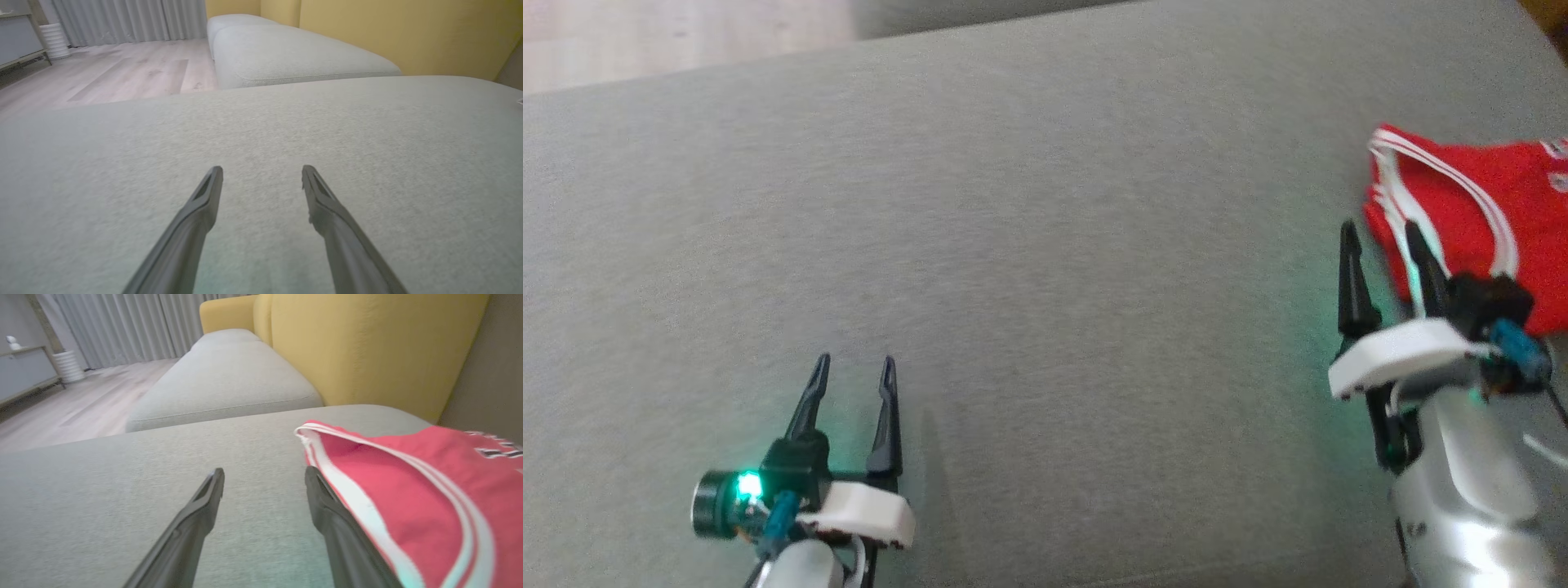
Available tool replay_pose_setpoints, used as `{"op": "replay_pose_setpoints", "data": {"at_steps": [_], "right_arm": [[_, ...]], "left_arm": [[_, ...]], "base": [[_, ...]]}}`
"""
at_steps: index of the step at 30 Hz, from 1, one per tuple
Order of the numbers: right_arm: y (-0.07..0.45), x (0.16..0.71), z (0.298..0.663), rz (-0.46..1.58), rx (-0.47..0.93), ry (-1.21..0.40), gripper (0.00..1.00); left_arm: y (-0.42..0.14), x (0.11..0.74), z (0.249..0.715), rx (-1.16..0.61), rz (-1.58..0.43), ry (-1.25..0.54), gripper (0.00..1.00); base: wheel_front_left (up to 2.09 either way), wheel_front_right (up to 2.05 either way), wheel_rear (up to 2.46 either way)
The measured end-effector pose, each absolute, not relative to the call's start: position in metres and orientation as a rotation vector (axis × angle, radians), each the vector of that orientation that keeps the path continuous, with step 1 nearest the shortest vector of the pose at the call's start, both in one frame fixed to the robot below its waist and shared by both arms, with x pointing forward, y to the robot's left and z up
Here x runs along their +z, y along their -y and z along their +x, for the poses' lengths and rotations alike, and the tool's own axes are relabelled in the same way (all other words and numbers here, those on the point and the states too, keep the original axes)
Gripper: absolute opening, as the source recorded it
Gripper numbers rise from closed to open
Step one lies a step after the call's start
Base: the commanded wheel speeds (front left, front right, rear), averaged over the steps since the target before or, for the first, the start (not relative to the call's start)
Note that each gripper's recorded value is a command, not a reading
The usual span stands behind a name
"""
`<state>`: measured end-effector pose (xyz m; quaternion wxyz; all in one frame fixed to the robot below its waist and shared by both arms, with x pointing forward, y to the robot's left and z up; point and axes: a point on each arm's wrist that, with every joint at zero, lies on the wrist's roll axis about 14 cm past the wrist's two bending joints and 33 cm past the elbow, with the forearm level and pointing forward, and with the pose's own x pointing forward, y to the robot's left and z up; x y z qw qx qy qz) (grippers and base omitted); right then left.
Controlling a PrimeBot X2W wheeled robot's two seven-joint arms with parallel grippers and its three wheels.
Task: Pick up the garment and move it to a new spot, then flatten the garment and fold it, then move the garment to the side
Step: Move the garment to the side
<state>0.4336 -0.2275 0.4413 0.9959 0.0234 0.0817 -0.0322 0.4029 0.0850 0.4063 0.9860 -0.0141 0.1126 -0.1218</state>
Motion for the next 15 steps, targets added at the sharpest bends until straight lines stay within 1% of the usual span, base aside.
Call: {"op": "replay_pose_setpoints", "data": {"at_steps": [7, 11, 15], "right_arm": [[0.176, 0.427, 0.424, 0.127, 0.049, -0.196, 1.00], [0.148, 0.436, 0.426, 0.133, 0.125, -0.176, 1.00], [0.130, 0.449, 0.428, 0.144, 0.174, -0.145, 1.00]], "left_arm": [[-0.143, 0.416, 0.375, -0.065, -0.021, -0.213, 1.00], [-0.166, 0.420, 0.358, 0.004, -0.032, -0.204, 1.00], [-0.181, 0.432, 0.350, 0.044, -0.058, -0.167, 1.00]], "base": [[0.00, 0.00, 0.00], [0.00, 0.00, 0.00], [0.00, 0.00, 0.00]]}}
